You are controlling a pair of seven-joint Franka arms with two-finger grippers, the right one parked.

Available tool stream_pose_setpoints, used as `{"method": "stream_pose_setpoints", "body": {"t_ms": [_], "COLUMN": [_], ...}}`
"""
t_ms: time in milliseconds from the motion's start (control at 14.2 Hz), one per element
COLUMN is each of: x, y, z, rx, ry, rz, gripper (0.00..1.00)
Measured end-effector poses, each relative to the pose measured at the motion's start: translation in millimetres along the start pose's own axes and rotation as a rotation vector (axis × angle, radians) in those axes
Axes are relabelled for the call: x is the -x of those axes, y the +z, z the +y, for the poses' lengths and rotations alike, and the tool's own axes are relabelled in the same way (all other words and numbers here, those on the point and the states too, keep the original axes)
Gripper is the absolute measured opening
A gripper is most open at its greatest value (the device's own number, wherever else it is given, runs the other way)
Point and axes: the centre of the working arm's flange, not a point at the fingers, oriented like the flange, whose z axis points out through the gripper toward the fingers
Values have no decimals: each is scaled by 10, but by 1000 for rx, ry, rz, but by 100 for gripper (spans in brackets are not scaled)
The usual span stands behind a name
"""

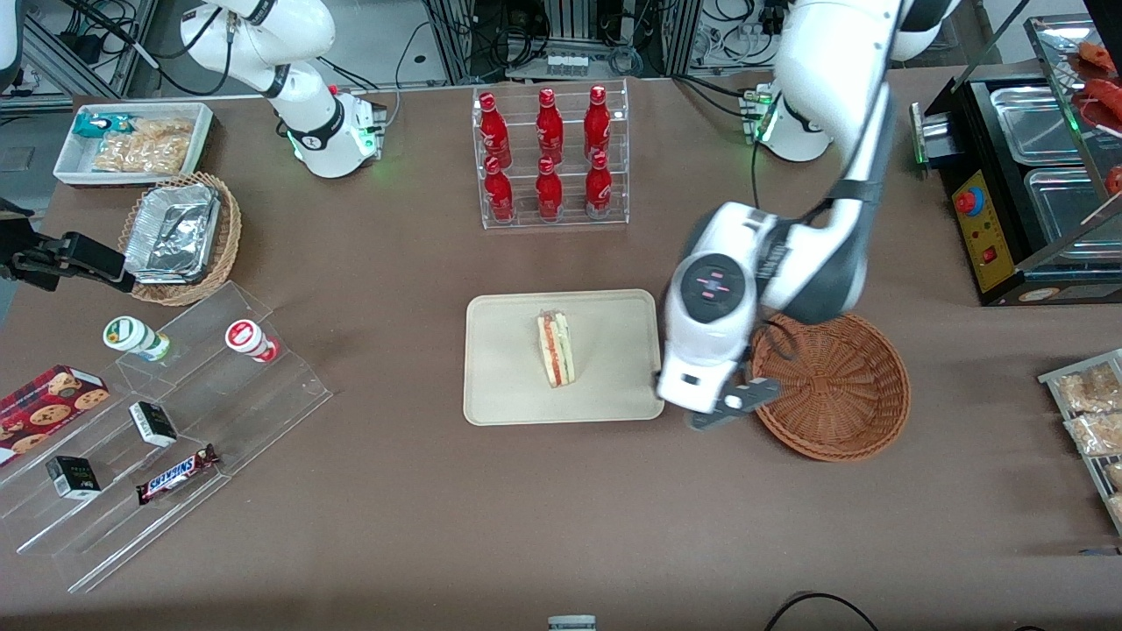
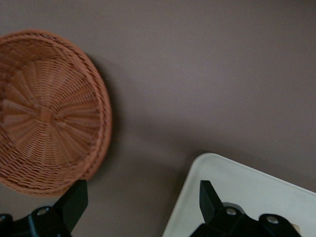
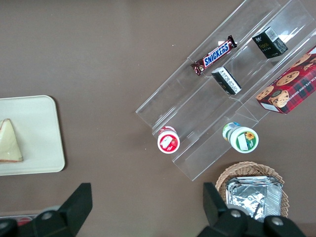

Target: Place sandwich from basket to tray

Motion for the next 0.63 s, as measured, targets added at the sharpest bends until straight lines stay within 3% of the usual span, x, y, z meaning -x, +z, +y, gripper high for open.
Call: {"method": "stream_pose_setpoints", "body": {"t_ms": [140,281,421,632], "x": [-394,-656,-803,-883], "y": [-181,-400,-607,-895], "z": [-617,-1201,-1746,-2351], "rx": [-10,2,6,22], "ry": [28,69,117,126], "rz": [-43,-87,-130,-164], "gripper": [100,100,100,100]}}
